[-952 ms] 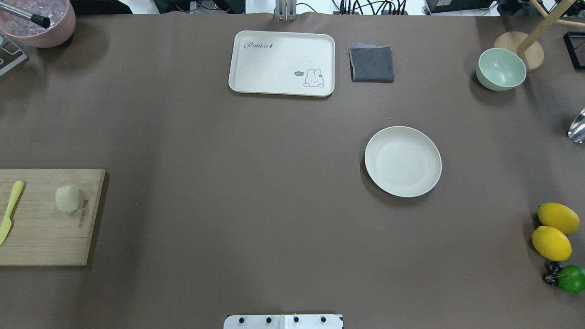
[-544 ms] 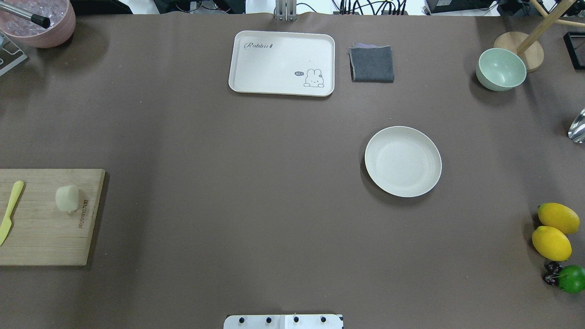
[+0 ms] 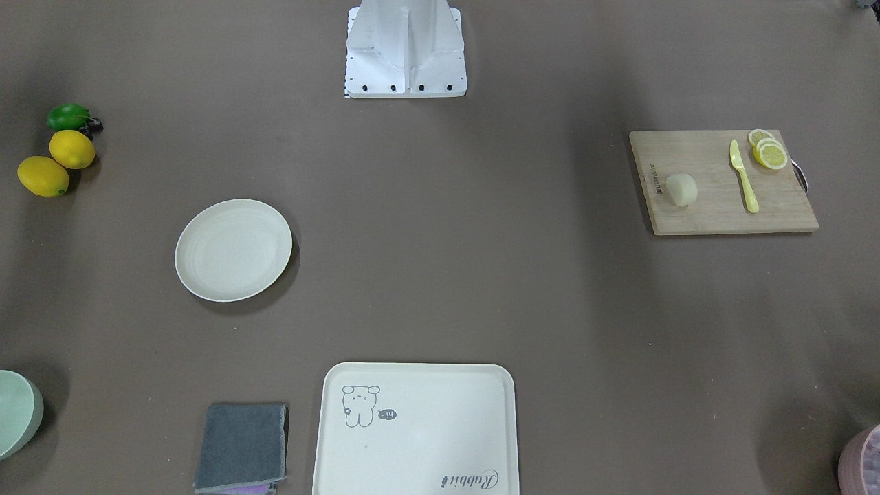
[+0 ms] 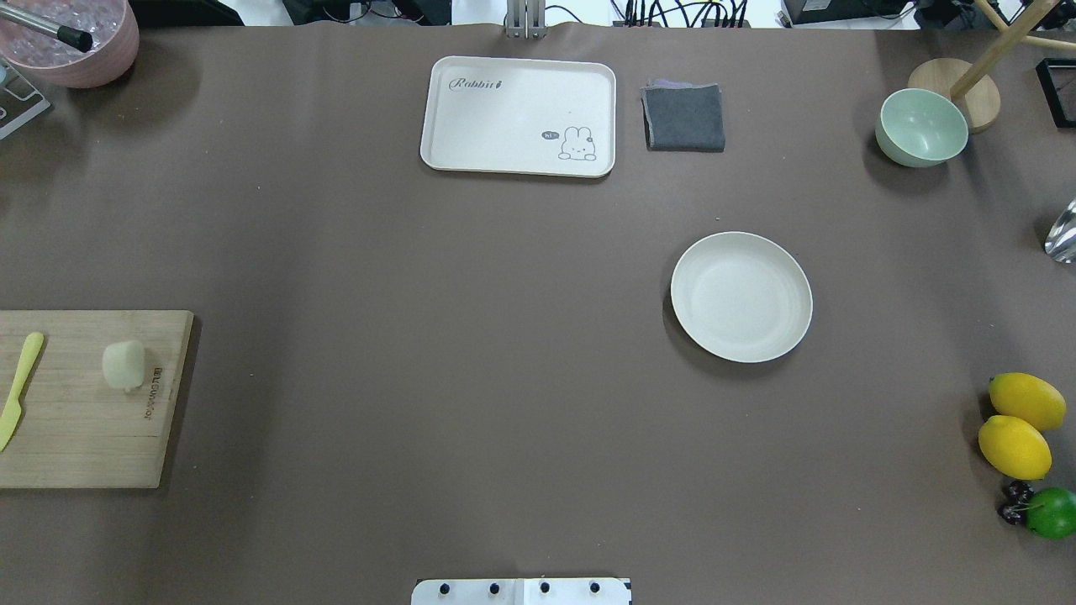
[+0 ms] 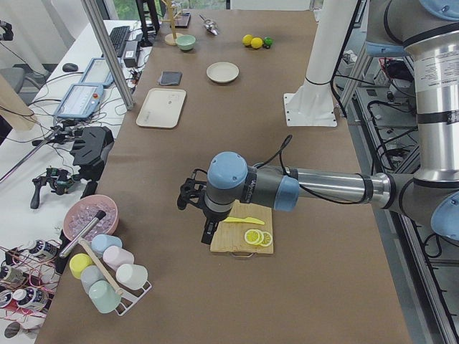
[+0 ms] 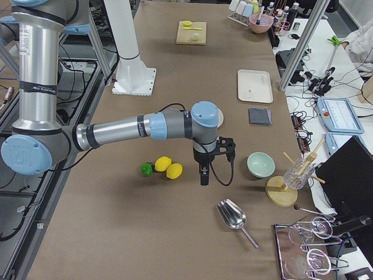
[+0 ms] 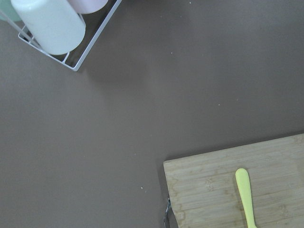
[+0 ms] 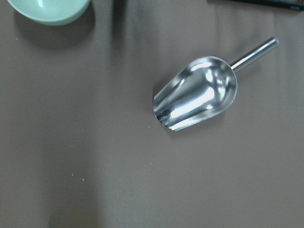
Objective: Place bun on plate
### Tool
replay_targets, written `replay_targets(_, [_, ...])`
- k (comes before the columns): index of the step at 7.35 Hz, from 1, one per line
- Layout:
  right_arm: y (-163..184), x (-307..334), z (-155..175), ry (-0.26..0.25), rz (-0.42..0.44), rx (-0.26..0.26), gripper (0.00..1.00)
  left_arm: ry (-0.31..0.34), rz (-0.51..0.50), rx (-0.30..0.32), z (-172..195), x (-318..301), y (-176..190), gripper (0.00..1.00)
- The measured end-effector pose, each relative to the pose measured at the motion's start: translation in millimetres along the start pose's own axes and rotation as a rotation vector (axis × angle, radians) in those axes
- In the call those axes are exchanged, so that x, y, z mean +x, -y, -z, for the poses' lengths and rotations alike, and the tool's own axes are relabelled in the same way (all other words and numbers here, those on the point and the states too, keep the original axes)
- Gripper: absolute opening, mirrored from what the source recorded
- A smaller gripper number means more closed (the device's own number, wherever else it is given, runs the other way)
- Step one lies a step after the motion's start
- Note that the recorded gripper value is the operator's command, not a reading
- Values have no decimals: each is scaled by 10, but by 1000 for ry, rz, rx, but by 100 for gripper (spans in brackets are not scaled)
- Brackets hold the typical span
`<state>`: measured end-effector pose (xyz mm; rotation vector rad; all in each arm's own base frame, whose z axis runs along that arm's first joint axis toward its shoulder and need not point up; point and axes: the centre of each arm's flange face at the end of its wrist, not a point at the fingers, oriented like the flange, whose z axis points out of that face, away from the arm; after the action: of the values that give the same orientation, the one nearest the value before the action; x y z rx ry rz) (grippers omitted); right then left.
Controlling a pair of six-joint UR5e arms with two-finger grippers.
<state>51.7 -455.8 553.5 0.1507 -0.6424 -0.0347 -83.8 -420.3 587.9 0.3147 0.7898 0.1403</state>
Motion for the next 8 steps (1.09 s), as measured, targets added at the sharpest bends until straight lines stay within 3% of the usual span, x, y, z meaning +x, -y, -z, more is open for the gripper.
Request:
replay_targets(2, [70,-220,241,44,75,93,100,9,-95,96,99,77,232,97])
replay_targets(4, [75,-442,412,121,145,152,100,-59,-174,167,170,192,318,98])
replay_targets(6, [137,-739,365,228,172,145,100,-144,-216,219,183,313,264,98])
replay_targets(8, [164,-1270,185,261,64,122,100,-265,-57,179,61,712,336,97])
